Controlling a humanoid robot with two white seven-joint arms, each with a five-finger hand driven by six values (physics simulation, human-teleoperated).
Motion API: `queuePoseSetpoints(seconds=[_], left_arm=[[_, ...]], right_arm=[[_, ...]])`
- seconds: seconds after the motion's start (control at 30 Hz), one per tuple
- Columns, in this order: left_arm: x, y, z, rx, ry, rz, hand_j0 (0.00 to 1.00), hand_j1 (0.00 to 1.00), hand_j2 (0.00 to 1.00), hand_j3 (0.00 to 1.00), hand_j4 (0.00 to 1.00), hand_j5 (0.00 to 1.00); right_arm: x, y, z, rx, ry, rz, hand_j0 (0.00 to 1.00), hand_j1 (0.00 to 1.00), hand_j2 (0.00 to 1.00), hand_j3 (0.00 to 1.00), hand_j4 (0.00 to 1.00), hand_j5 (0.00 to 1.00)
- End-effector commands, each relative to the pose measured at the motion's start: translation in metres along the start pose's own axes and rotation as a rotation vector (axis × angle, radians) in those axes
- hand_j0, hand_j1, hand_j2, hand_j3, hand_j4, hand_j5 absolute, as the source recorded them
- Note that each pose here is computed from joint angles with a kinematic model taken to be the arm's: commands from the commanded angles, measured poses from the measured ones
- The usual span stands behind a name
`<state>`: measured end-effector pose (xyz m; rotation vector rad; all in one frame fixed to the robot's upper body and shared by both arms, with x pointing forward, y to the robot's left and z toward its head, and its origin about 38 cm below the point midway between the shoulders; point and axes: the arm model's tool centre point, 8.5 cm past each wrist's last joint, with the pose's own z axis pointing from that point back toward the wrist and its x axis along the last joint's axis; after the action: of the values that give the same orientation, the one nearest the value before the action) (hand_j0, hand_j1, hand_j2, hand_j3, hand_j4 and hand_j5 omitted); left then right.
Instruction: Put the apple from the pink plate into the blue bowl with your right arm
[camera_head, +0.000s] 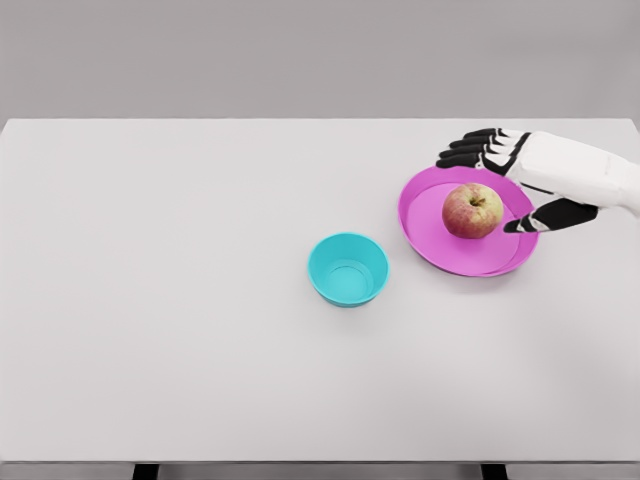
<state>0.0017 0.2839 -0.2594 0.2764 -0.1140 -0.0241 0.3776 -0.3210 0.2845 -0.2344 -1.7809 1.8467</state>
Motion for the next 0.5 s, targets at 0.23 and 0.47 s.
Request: queuePoseSetpoints(seconds=[0.23,0.47], left_arm=[[0.000,0.000,0.000,0.000,0.000,0.001,1.00,1.00,1.00,1.00,1.00,1.00],[0.000,0.000,0.000,-0.001,0.000,-0.001,1.00,1.00,1.00,1.00,1.00,1.00]], right_arm=[[-0.026,0.010,-0.022,0.139,0.179,0.250,1.00,1.00,1.00,1.00,1.00,1.00],[-0.039,0.026,-0.004,0.030,0.112,-0.048,1.00,1.00,1.00,1.00,1.00,1.00]])
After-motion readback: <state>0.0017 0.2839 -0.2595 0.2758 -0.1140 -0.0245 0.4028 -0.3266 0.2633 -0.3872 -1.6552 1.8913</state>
